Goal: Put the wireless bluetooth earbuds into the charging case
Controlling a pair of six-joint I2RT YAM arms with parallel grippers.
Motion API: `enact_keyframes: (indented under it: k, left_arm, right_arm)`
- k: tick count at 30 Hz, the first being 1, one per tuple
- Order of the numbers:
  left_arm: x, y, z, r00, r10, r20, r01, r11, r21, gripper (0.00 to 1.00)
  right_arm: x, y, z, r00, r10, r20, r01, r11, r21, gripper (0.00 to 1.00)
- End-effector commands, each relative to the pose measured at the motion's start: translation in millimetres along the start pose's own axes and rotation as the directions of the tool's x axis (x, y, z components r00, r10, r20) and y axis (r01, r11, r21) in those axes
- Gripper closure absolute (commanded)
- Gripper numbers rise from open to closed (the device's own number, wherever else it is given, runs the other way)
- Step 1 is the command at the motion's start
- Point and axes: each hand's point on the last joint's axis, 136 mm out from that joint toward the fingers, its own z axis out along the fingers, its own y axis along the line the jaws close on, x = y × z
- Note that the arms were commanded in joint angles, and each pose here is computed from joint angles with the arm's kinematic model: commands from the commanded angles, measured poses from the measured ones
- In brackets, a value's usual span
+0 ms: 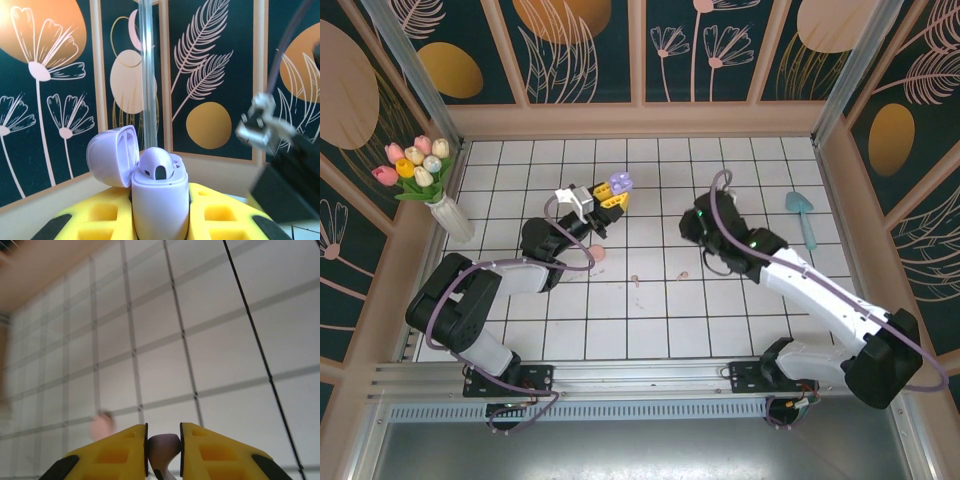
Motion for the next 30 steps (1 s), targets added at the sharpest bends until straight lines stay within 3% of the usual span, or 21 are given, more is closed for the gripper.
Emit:
enact_keyframes:
  k: [1,6,13,30]
  left_arm:
    - [-19,-6,8,0.998,0.058,0.030,-0.060,0.997,0.051,1.00]
    - [-20,-7,14,0.996,0.082,0.024,-0.083,0.994,0.075,1.00]
    - [-25,-6,27,0.993,0.113,0.020,-0.114,0.988,0.105,1.00]
    - [-24,0,46,0.995,0.091,0.026,-0.094,0.987,0.130,1.00]
  right_arm:
    - [-56,49,-29,0.990,-0.066,0.126,0.084,0.986,-0.145,0.78]
    - [-105,100,-56,0.971,-0.079,0.224,0.139,0.953,-0.268,0.78]
    - [-130,148,-69,0.961,-0.074,0.265,0.180,0.899,-0.399,0.78]
    - [-103,178,-55,0.956,-0.164,0.244,0.268,0.827,-0.494,0.77]
